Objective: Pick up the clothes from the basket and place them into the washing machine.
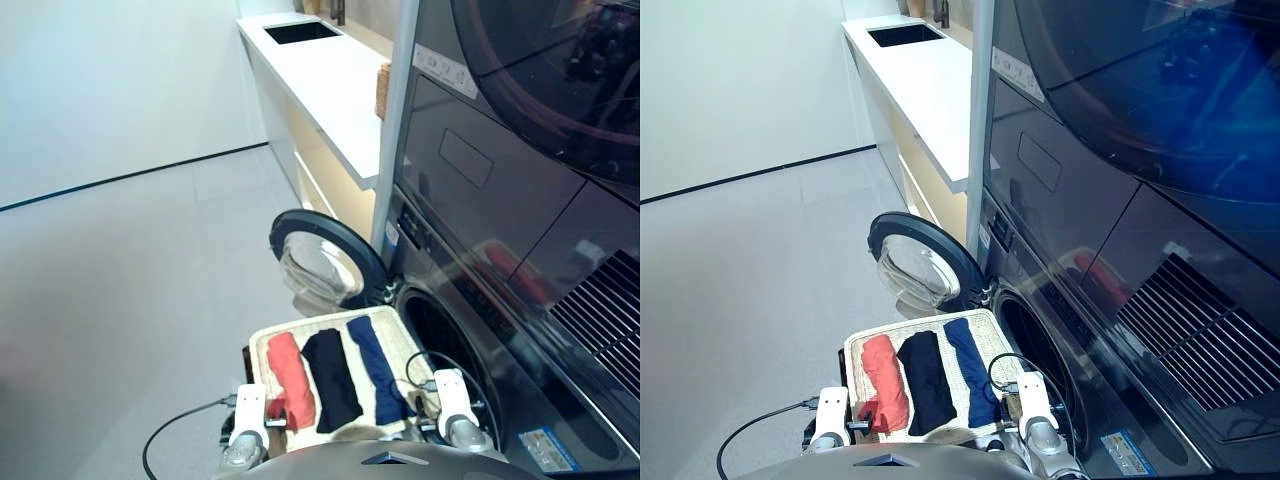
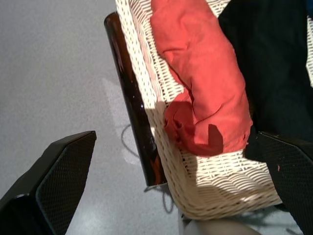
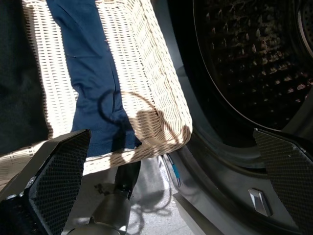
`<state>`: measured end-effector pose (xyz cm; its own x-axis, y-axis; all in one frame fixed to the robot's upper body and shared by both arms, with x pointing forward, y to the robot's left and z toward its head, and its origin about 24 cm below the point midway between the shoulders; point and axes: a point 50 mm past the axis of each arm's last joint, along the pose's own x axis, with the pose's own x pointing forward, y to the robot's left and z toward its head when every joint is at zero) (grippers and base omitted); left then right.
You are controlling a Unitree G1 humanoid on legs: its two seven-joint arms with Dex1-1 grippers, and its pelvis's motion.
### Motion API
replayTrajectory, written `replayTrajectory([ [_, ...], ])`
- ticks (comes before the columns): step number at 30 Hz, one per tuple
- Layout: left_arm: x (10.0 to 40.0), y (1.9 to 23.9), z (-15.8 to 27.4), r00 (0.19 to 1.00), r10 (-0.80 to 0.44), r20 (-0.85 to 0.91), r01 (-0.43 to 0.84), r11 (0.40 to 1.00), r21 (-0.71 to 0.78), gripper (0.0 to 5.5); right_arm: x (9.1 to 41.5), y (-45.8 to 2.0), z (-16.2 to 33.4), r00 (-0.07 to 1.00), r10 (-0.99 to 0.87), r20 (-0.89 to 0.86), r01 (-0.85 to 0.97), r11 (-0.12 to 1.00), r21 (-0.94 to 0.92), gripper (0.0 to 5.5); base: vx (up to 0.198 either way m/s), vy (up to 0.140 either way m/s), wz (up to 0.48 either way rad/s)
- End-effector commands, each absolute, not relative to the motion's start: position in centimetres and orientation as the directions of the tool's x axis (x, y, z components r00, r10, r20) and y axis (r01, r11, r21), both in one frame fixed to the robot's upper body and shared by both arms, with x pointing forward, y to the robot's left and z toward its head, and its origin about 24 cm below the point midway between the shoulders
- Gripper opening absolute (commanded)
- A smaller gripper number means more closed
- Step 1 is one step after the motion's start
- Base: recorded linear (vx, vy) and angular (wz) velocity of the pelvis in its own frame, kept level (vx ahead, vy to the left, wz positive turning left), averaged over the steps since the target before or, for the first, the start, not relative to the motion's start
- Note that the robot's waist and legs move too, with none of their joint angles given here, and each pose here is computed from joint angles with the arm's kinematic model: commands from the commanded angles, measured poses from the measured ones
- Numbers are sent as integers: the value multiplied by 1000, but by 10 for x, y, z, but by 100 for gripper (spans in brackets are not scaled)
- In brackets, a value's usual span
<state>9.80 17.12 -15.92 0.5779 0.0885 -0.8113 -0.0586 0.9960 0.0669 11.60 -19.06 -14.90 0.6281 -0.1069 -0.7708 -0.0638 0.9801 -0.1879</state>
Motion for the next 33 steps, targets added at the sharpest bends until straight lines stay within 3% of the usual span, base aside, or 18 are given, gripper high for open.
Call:
replayTrajectory([
  [1, 144, 171, -142, 712, 69, -699, -6, 996, 92, 550, 159, -172, -131, 755, -35, -655, -102, 980, -169, 550, 0, 0, 0],
  [10, 137, 172, -147, 675, 96, -731, -60, 995, 76, 550, 160, -172, -132, 753, -48, -656, -66, 987, -148, 550, 0, 0, 0],
  [21, 150, 168, -141, 711, 92, -697, -65, 996, 66, 550, 170, -166, -123, 792, -32, -609, -76, 986, -151, 550, 0, 0, 0],
  [31, 200, 165, -116, 806, 121, -579, -83, 992, 92, 550, 210, -153, -92, 890, 21, -456, -83, 990, -114, 550, -35, 13, -1],
  [33, 231, 160, -95, 866, 119, -487, -77, 992, 104, 550, 235, -144, -71, 932, 59, -357, -109, 987, -120, 550, -201, 63, -6],
])
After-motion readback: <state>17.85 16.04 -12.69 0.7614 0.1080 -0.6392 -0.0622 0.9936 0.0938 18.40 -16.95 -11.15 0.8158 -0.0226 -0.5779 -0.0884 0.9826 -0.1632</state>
